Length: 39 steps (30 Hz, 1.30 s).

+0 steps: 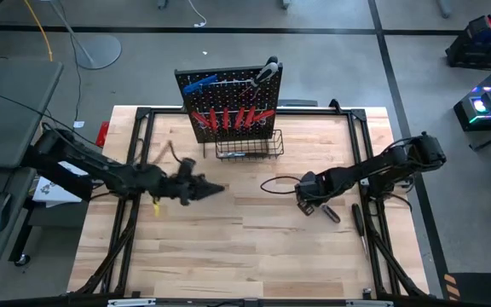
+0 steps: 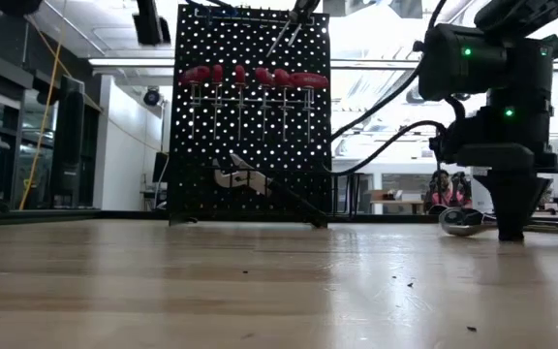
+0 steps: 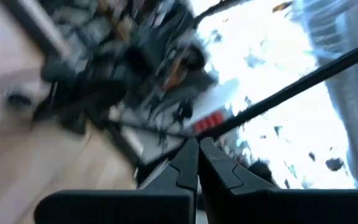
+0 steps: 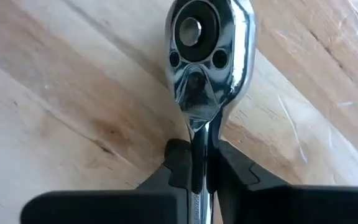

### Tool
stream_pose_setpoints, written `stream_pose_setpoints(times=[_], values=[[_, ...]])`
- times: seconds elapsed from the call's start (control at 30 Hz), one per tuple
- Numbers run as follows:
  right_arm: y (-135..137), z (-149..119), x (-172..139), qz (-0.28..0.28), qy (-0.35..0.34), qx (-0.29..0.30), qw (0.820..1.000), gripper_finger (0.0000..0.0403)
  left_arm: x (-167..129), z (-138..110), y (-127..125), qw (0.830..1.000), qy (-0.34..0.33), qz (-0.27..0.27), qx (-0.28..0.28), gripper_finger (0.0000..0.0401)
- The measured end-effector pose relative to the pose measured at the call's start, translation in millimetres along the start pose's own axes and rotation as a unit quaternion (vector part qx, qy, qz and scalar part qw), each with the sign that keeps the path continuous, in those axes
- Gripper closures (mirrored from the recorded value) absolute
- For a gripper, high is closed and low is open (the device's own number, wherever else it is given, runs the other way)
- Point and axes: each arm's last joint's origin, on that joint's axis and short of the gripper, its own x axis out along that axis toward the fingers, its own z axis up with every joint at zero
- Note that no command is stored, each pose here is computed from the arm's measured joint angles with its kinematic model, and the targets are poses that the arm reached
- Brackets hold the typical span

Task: Hang tools onto peg board
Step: Put the ratchet wrench into the black wire basket on the peg board

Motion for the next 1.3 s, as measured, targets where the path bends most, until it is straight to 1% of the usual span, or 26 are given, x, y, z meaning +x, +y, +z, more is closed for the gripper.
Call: stream_pose_setpoints(times=[0.13, 0.23, 0.27, 0.3, 0.37, 0.43, 0.5, 0.53, 0.6, 0.67, 0.7, 0.77, 0.8, 0.83, 0.9, 0.93, 1.0, 1.07, 1.1, 1.17, 1.23, 1.3], values=[[4.0, -9.5, -7.4, -0.008, 0.005, -0.06, 0.998, 0.0375, -19.8, 21.2, -21.5, 0.997, -0.068, -0.027, 0.037, 0.0401], [1.0, -21.0, -23.4, -0.011, 0.012, -0.101, 0.995, 0.0375, -39.2, 35.7, -35.2, 0.99, -0.114, -0.028, 0.082, 0.0401], [1.9, -22.6, -31.2, 0.002, 0.001, -0.109, 0.994, 0.0375, -46.3, 39.7, -38.3, 0.987, -0.124, -0.023, 0.096, 0.0401], [4.8, -22.4, -40.8, 0.026, -0.018, -0.109, 0.994, 0.0375, -53.8, 43.4, -41.0, 0.986, -0.131, -0.017, 0.107, 0.0401], [6.4, -23.3, -59.4, 0.067, -0.054, -0.105, 0.991, 0.0375, -67.6, 49.4, -42.3, 0.982, -0.143, 0.01, 0.122, 0.0401], [2.8, -24.7, -78.5, 0.091, -0.09, -0.098, 0.987, 0.0375, -81.8, 54.2, -41.7, 0.979, -0.151, 0.04, 0.133, 0.0401], [3.3, -21.5, -99.1, 0.13, -0.149, -0.083, 0.977, 0.0375, -92.9, 57.7, -38.5, 0.973, -0.162, 0.079, 0.143, 0.0401], [3.0, -17.7, -110.6, 0.149, -0.186, -0.063, 0.969, 0.0375, -98.2, 59.0, -35.8, 0.97, -0.166, 0.101, 0.149, 0.0401], [-0.9, -10.7, -129.2, 0.167, -0.26, -0.027, 0.951, 0.0375, -105.3, 59.9, -29.9, 0.963, -0.171, 0.142, 0.155, 0.0401], [-2.1, -2.6, -142.8, 0.183, -0.331, 0.016, 0.925, 0.0375, -108.6, 58.5, -22.6, 0.955, -0.17, 0.183, 0.163, 0.0401], [-1.3, 2.6, -150.7, 0.199, -0.367, 0.043, 0.908, 0.0375, -109.3, 57.3, -19.4, 0.952, -0.166, 0.198, 0.166, 0.0401], [0.3, 13.4, -167.8, 0.233, -0.434, 0.09, 0.866, 0.0375, -109.2, 55.0, -13.5, 0.949, -0.157, 0.221, 0.16, 0.0401], [1.5, 18.7, -176.3, 0.248, -0.462, 0.102, 0.846, 0.0375, -108.3, 53.6, -10.8, 0.949, -0.151, 0.229, 0.155, 0.0401], [3.3, 23.8, -183.4, 0.262, -0.486, 0.107, 0.827, 0.0375, -107.1, 52.3, -8.8, 0.95, -0.146, 0.234, 0.148, 0.0401], [7.3, 34.3, -194.2, 0.281, -0.523, 0.107, 0.797, 0.0375, -103.6, 49.6, -6.7, 0.953, -0.13, 0.235, 0.142, 0.0401], [8.9, 38.5, -199.4, 0.288, -0.538, 0.105, 0.785, 0.0375, -101.6, 48.1, -6.1, 0.955, -0.119, 0.232, 0.141, 0.0401], [10.4, 46.2, -211.1, 0.293, -0.56, 0.097, 0.769, 0.0375, -97.2, 44.8, -4.8, 0.957, -0.101, 0.23, 0.143, 0.0401], [10.1, 52.4, -221.6, 0.282, -0.573, 0.089, 0.764, 0.0375, -93.6, 41.8, -3.2, 0.959, -0.082, 0.228, 0.145, 0.0401], [9.9, 55.1, -224.9, 0.272, -0.577, 0.084, 0.766, 0.0375, -91.4, 40.4, -2.7, 0.96, -0.074, 0.226, 0.146, 0.0401], [9.6, 60.6, -225.7, 0.237, -0.579, 0.082, 0.776, 0.0375, -87.2, 37.3, -1.3, 0.961, -0.057, 0.225, 0.15, 0.0401], [8.5, 67.1, -222.3, 0.209, -0.578, 0.095, 0.783, 0.0375, -81.9, 33.6, 0.0, 0.963, -0.037, 0.219, 0.155, 0.0401], [6.4, 74.3, -218.0, 0.203, -0.574, 0.118, 0.784, 0.0375, -77.2, 30.1, 1.5, 0.964, -0.02, 0.215, 0.156, 0.0401]])
